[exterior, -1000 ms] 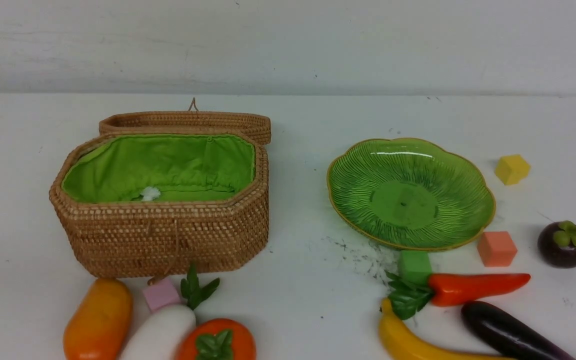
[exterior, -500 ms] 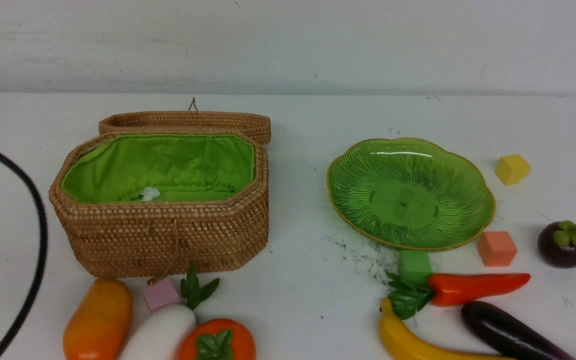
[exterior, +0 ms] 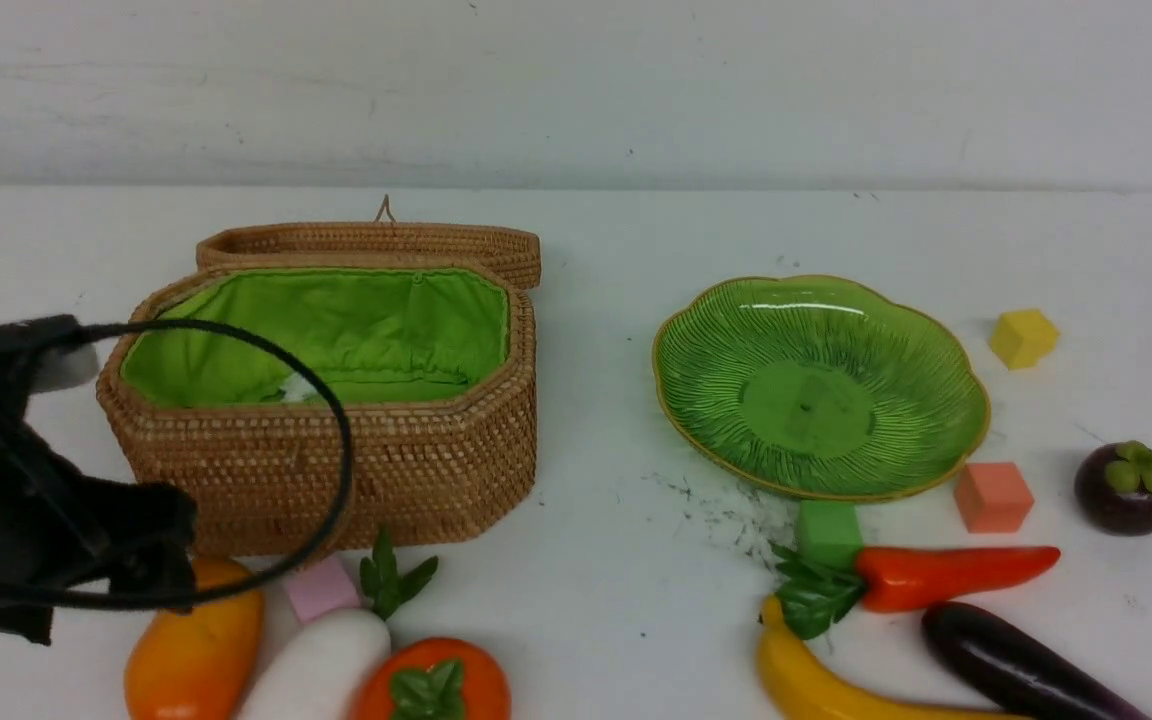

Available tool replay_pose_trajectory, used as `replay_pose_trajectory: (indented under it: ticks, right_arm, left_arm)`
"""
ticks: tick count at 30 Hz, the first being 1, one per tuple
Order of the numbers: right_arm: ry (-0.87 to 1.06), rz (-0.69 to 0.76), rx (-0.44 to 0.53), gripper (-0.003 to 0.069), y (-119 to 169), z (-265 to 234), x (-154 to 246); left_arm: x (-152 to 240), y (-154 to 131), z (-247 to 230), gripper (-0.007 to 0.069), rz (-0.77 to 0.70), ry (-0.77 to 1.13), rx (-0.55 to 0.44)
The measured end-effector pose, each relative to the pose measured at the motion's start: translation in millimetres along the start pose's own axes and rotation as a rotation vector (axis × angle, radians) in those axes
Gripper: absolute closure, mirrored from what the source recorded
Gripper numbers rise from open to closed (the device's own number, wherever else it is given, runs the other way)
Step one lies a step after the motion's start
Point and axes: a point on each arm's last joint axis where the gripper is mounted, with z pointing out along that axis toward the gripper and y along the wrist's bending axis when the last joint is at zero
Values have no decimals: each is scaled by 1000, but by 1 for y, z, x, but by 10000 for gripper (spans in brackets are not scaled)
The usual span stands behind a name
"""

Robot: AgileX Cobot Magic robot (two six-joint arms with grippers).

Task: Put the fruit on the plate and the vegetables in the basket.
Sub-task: Grab the mango with your left arm and place it on the right plate

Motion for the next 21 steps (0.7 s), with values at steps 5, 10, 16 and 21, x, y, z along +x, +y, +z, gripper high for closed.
replay_pose_trajectory:
  ticks: [5, 10, 16, 21]
  right_arm:
    - [0, 0, 0, 414, 0, 0, 0]
    - [0, 0, 0, 414, 0, 0, 0]
    - [0, 0, 0, 414, 0, 0, 0]
    - [0, 0, 0, 414, 0, 0, 0]
  left_arm:
    - [-5, -15, 29, -45, 187, 55, -99]
    - [-14, -20, 51, -45, 171, 35, -165]
    - [-16, -19, 76, -39, 137, 69, -188]
    - [-17, -20, 86, -8, 126, 71, -182]
